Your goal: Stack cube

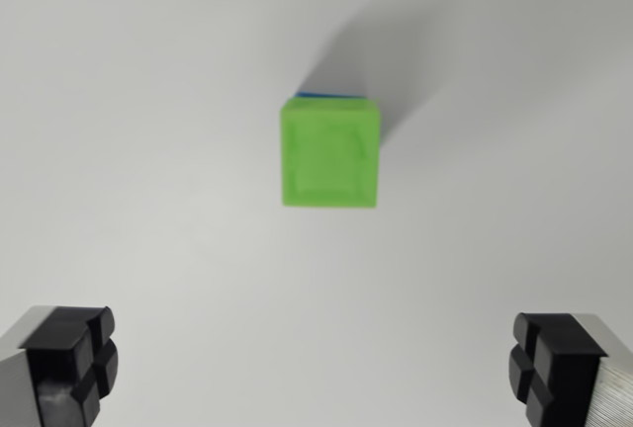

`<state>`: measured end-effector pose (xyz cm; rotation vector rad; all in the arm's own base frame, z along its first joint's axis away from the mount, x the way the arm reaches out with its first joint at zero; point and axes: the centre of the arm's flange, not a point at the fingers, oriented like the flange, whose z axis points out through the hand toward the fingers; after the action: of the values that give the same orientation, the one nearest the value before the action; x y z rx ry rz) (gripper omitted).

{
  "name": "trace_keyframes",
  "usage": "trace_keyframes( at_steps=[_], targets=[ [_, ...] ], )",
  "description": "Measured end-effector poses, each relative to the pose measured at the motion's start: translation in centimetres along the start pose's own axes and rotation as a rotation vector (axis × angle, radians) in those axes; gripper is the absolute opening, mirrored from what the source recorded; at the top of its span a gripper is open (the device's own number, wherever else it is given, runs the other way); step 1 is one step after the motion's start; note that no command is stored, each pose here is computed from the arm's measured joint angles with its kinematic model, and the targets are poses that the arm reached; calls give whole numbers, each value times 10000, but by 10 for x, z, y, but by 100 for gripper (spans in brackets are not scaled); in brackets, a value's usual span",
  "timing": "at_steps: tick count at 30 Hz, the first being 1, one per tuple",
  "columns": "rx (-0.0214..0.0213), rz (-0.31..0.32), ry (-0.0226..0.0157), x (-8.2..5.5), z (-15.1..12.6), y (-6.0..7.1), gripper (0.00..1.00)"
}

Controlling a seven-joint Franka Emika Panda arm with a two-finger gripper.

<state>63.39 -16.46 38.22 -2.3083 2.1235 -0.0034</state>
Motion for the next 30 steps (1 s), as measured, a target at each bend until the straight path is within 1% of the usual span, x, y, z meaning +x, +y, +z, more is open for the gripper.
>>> trace_keyframes(
  at_steps=[5,8,10,13,16,20,22,30],
  targets=[
    [-2,-1,-4,0,-17,0,100],
    [-12,-3,-10,0,-28,0,100],
    [0,-3,-9,0,-36,0,100],
    [-3,-2,-15,0,-44,0,100],
    [3,-2,-16,0,-53,-1,100],
    [-3,-2,-21,0,-63,-1,100],
    [4,-2,-21,0,-67,-1,100],
    [1,-4,-24,0,-81,-1,100]
  ],
)
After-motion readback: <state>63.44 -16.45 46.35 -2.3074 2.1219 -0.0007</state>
